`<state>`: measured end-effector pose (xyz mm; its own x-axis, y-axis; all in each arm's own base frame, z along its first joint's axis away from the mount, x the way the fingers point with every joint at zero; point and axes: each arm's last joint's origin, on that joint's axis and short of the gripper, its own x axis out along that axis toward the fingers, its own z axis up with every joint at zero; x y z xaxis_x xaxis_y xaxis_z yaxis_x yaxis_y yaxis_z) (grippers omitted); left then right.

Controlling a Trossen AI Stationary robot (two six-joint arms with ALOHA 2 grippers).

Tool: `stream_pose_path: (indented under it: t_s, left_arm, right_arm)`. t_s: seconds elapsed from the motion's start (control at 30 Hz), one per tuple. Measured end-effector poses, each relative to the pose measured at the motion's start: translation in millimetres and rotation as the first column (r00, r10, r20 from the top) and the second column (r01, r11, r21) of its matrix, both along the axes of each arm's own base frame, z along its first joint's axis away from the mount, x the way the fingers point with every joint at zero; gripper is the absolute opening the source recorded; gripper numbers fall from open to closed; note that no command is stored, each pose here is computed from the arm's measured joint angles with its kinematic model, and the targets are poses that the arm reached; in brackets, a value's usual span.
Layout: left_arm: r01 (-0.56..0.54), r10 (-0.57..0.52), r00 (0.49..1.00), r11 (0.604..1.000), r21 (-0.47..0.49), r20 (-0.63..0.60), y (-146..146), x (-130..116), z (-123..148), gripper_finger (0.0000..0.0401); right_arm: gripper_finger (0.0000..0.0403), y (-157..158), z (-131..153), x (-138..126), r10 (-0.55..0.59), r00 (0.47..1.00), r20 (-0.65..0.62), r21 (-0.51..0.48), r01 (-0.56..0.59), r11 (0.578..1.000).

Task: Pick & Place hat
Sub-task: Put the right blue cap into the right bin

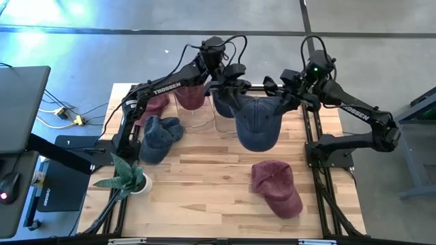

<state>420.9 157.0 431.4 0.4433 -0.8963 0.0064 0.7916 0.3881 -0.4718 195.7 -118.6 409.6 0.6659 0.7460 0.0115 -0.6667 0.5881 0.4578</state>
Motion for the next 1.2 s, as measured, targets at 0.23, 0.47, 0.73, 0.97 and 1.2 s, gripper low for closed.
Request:
stream_pose_path:
  t_s: [0.23, 0.47, 0.73, 0.97, 1.2]
  left_arm:
    - [0.031, -0.031, 1.000, 1.000, 0.004, -0.002, -1.3, -0.4, -0.2, 0.0007]
    - [0.032, -0.032, 0.999, 1.000, 0.001, -0.009, -1.3, -0.3, -0.8, 0.0002]
    - [0.028, -0.028, 0.999, 1.000, -0.007, -0.026, 0.2, -0.6, -2.5, 0.0003]
    - [0.008, -0.010, 0.998, 1.000, -0.022, -0.057, 7.9, -3.2, -5.1, 0.0003]
    - [0.003, -0.004, 0.999, 1.000, -0.018, -0.049, 10.3, -4.1, -5.5, 0.0003]
  right_arm:
    - [0.0009, -0.8, -1.4, 1.0, -0.028, 0.999, -0.041, 0.042, 0.029, 0.999]
    - [0.0101, -3.4, -1.9, 1.0, -0.078, 0.995, -0.068, 0.075, 0.083, 0.994]
    - [0.0170, -11.0, -12.7, -4.8, -0.049, 0.980, -0.190, 0.156, 0.080, 0.985]
    - [0.0087, -16.4, -16.8, -8.5, -0.078, 0.976, -0.201, 0.160, 0.111, 0.981]
    - [0.0017, -8.5, -16.8, -1.9, -0.073, 0.988, -0.137, 0.101, 0.087, 0.991]
